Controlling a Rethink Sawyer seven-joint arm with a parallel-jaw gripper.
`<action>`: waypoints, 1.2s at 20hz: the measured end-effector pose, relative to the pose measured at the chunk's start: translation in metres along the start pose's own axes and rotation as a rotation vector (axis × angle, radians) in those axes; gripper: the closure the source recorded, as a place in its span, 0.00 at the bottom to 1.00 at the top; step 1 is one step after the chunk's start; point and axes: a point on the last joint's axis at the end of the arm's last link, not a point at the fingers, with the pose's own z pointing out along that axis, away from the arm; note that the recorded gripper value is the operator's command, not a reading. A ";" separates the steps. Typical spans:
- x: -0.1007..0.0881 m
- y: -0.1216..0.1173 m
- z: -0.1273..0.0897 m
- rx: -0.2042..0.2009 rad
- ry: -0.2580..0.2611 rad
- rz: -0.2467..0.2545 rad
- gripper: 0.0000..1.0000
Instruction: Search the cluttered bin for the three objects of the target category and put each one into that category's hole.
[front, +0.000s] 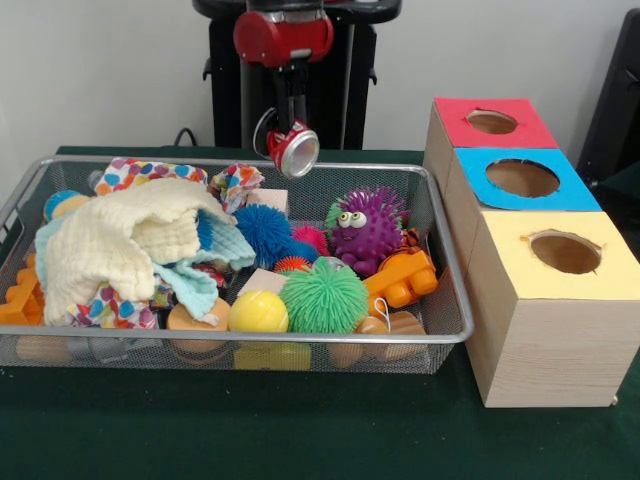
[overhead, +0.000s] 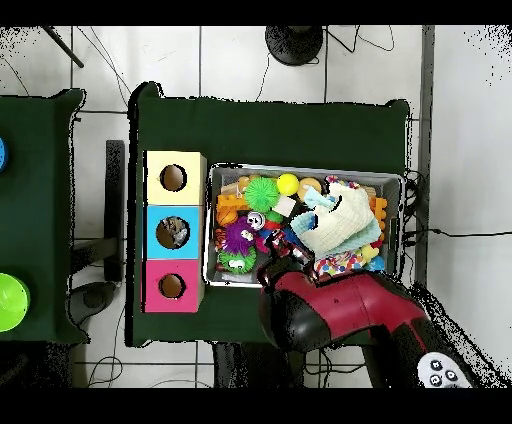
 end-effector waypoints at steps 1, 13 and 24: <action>-0.006 0.001 -0.008 0.023 0.022 -0.018 1.00; -0.041 0.035 -0.032 0.097 0.090 -0.103 1.00; -0.038 0.038 -0.042 0.098 0.136 0.173 1.00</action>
